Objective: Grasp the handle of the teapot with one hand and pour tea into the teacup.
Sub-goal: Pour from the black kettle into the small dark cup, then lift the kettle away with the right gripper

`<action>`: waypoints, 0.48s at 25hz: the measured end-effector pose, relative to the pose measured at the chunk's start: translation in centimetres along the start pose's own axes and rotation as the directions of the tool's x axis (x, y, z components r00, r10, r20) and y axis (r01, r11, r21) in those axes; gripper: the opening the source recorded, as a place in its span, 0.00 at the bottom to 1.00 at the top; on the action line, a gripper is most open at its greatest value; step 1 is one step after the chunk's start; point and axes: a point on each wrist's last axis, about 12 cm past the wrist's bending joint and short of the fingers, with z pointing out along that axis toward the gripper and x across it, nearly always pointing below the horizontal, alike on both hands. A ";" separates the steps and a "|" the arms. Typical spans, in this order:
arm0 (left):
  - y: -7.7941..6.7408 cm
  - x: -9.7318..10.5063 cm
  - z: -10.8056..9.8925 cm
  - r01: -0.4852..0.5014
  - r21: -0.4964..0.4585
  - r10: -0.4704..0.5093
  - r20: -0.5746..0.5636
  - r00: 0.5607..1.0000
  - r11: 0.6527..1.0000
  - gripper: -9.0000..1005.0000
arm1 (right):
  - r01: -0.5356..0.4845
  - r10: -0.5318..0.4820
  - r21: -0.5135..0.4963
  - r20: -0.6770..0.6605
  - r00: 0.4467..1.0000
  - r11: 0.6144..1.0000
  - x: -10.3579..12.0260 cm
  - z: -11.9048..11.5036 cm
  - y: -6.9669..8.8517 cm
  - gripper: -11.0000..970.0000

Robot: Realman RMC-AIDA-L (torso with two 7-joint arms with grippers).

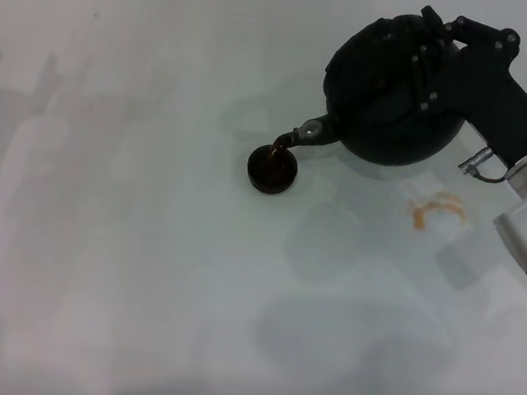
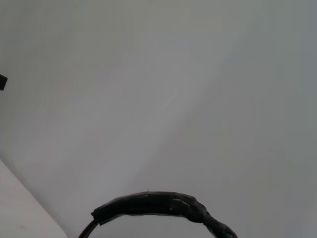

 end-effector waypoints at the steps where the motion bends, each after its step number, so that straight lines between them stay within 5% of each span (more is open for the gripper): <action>1: 0.0 0.0 0.0 0.000 0.000 0.000 0.000 1.000 1.000 0.86 | 0.002 -0.002 0.000 0.000 1.000 1.000 0.0 0.0 0.0 0.14; 12: 0.0 0.0 -0.1 0.000 -0.001 0.000 -0.002 1.000 1.000 0.86 | 0.008 -0.008 0.010 0.000 1.000 1.000 0.1 -0.2 -0.2 0.14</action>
